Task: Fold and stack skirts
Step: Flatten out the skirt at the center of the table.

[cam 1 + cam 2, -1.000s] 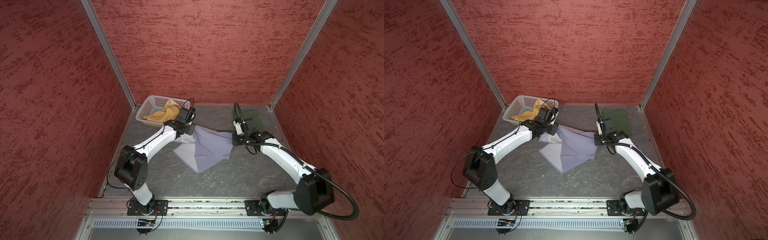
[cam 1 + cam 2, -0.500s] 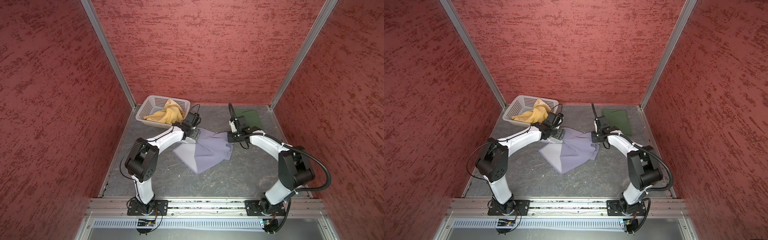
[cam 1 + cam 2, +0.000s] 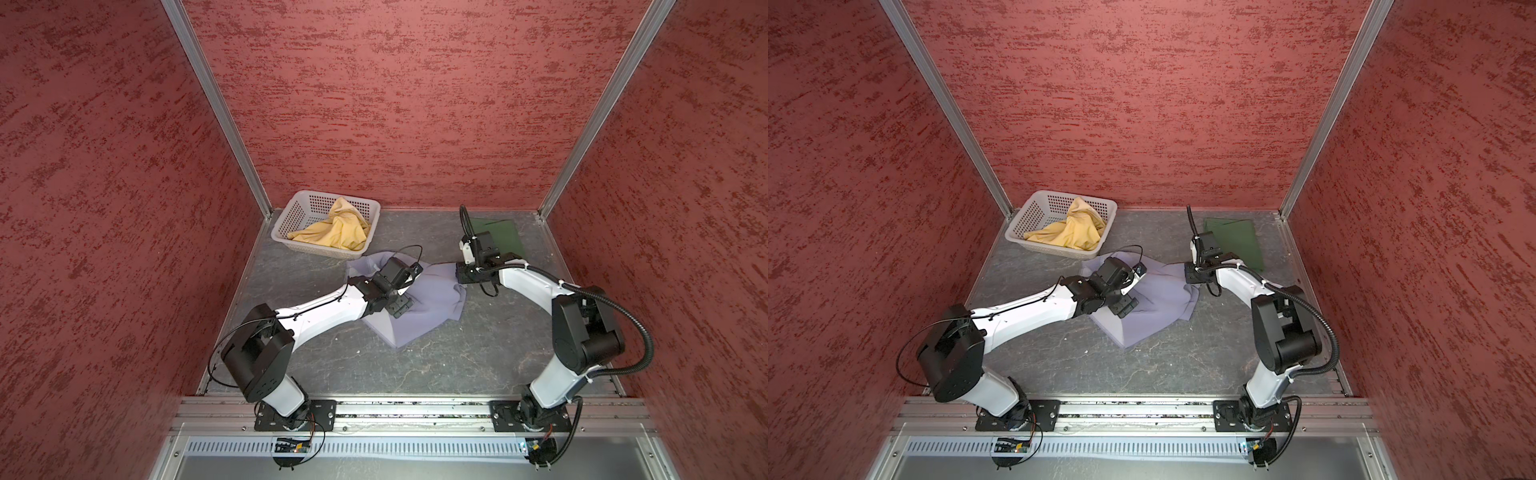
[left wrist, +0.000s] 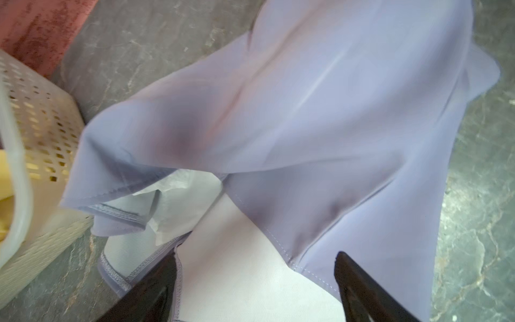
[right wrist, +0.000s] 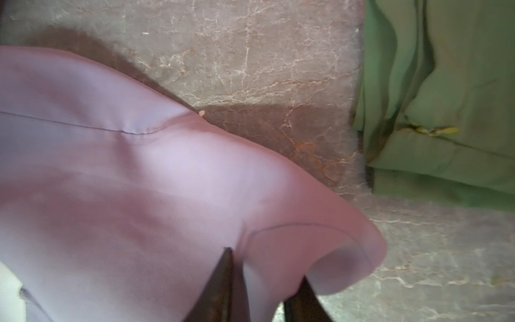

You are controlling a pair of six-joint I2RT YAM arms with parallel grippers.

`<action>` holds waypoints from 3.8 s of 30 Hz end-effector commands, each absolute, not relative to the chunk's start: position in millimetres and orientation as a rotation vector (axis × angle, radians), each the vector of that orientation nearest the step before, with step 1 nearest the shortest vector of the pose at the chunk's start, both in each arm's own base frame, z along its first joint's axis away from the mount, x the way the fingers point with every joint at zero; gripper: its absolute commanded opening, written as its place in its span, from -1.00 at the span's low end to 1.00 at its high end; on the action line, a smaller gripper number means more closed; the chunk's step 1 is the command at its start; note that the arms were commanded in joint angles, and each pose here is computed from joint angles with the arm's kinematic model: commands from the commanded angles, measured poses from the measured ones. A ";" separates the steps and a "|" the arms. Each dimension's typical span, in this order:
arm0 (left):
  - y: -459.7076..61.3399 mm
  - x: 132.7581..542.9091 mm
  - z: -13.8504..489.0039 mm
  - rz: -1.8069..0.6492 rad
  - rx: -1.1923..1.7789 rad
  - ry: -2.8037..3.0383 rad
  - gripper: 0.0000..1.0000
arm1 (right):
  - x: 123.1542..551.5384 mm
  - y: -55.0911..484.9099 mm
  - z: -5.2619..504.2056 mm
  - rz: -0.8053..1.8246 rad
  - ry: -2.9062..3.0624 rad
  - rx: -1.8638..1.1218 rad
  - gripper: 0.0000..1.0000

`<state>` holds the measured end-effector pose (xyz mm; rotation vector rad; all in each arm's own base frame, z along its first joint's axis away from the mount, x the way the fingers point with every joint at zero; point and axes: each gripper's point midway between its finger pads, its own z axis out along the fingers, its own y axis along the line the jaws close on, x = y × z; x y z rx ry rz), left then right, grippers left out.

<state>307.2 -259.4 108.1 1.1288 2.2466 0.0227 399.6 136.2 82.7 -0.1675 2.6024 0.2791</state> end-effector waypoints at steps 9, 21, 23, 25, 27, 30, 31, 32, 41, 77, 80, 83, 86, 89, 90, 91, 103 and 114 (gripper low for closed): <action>-290.9 279.0 79.5 -0.033 1.473 2.057 0.74 | 412.4 124.4 121.1 0.219 2.476 -0.181 0.20; -307.6 286.7 52.2 -0.014 1.539 2.044 0.59 | 407.0 100.7 134.0 0.179 2.436 -0.140 0.25; -310.9 289.5 45.6 -0.007 1.549 2.054 0.52 | 406.4 99.4 132.6 0.177 2.441 -0.136 0.25; -312.5 293.1 39.2 0.010 1.556 2.064 0.41 | 406.2 98.4 131.3 0.175 2.444 -0.137 0.25; -312.8 297.9 33.9 0.038 1.552 2.072 0.18 | 405.5 97.1 130.3 0.170 2.447 -0.138 0.25; -311.6 303.0 29.6 0.071 1.541 2.083 -0.25 | 405.1 95.0 130.2 0.162 2.446 -0.139 0.25; -311.5 304.0 29.7 0.079 1.538 2.082 -0.39 | 405.0 95.3 130.5 0.161 2.444 -0.141 0.25; -311.0 304.8 30.3 0.085 1.534 2.081 -0.55 | 404.9 94.9 131.0 0.161 2.442 -0.144 0.25; -303.6 314.6 48.7 0.163 1.482 2.063 -1.00 | 406.8 94.4 133.8 0.150 2.417 -0.175 0.24; -247.4 399.1 321.2 0.449 0.913 1.727 -1.00 | 348.3 173.8 182.0 0.488 1.859 -0.923 -0.02; -246.9 403.7 300.1 0.484 0.928 1.767 -1.00 | 349.2 175.4 171.4 0.474 1.888 -0.936 -0.06; -244.8 406.9 281.4 0.518 0.939 1.806 -1.00 | 351.3 177.6 161.5 0.464 1.917 -0.947 -0.10; -244.1 407.5 269.7 0.527 0.947 1.828 -1.00 | 355.6 178.1 151.3 0.442 1.950 -0.937 -0.14; -244.7 406.8 267.2 0.512 0.948 1.831 -1.00 | 357.4 183.9 141.5 0.443 1.979 -0.947 -0.21; -244.5 406.7 266.7 0.508 0.948 1.833 -1.00 | 357.9 185.9 136.2 0.435 1.993 -0.954 -0.21; -244.6 406.7 266.9 0.506 0.946 1.832 -1.00 | 358.8 186.5 131.3 0.427 2.008 -0.957 -0.21; -243.1 407.9 262.6 0.499 0.949 1.838 -1.00 | 386.8 177.3 86.0 0.300 2.153 -0.929 -0.21; -240.5 410.4 261.3 0.495 0.940 1.847 -1.00 | 388.7 184.7 59.9 0.368 2.230 -0.957 -0.45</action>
